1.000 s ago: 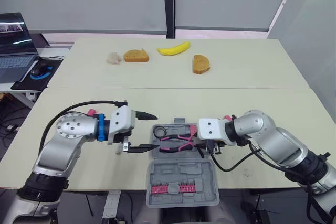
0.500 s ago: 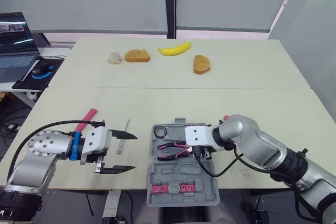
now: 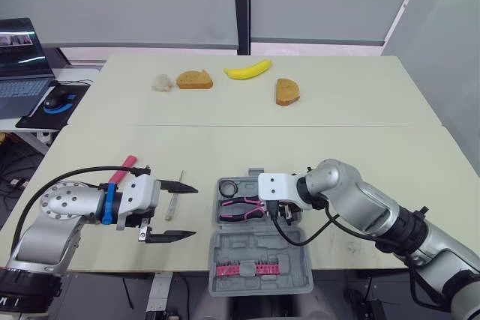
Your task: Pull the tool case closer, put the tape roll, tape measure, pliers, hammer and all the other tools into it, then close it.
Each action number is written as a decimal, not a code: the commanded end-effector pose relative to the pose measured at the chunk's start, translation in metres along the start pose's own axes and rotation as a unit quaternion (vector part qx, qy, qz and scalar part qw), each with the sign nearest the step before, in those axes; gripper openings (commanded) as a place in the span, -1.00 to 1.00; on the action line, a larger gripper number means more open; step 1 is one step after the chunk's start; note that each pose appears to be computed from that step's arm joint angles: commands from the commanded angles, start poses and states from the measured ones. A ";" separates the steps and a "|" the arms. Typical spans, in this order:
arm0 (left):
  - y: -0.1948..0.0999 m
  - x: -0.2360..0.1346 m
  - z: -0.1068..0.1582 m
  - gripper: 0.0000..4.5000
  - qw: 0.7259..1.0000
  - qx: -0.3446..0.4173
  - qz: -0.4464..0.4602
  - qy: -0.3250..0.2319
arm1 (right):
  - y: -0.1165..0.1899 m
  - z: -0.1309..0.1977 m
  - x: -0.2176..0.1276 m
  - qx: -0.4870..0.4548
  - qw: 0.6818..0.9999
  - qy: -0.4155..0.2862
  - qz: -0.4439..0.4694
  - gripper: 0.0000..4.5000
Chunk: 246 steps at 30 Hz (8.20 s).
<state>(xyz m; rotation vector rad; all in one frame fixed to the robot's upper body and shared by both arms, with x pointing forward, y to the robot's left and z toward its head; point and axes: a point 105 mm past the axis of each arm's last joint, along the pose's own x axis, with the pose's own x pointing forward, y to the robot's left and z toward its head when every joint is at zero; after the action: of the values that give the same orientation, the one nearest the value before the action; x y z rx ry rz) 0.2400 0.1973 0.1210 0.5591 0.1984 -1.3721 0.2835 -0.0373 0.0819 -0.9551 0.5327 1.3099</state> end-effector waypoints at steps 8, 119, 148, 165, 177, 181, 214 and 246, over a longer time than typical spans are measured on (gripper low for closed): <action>0.003 -0.003 0.013 1.00 1.000 0.023 -0.001 -0.001 | -0.009 0.010 0.007 -0.020 1.000 -0.007 -0.023 -0.44; 0.045 -0.245 -0.058 1.00 0.873 -0.256 0.400 0.115 | 0.006 -0.175 -0.240 0.237 0.943 -0.091 -0.215 0.98; -0.007 0.017 -0.035 0.01 0.986 -0.126 0.084 0.065 | 0.020 -0.107 -0.078 0.087 0.991 -0.081 -0.067 0.00; -0.031 0.060 -0.076 -1.00 0.980 -0.117 0.075 0.146 | 0.041 -0.102 -0.030 0.056 0.996 -0.062 -0.041 -0.99; -0.032 0.103 -0.065 -1.00 0.985 -0.117 0.064 0.108 | 0.046 -0.078 -0.008 0.056 0.994 -0.090 -0.021 -0.99; -0.023 0.117 -0.056 -1.00 0.988 -0.112 0.066 0.089 | 0.036 -0.080 -0.011 0.071 0.992 -0.092 -0.042 -0.99; 0.048 0.125 -0.062 -1.00 0.984 -0.074 0.138 0.085 | -0.021 -0.092 -0.013 0.139 0.972 -0.117 -0.151 -0.99; 0.051 0.112 -0.072 -1.00 0.980 -0.085 0.152 0.100 | -0.021 -0.103 -0.015 0.140 0.972 -0.098 -0.159 -0.99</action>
<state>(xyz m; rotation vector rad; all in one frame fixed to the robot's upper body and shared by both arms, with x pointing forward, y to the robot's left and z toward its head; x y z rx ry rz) 0.3275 0.1385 0.0246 0.5507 0.3657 -0.9918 0.3176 -0.1411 0.0312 -0.6127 0.4574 0.9588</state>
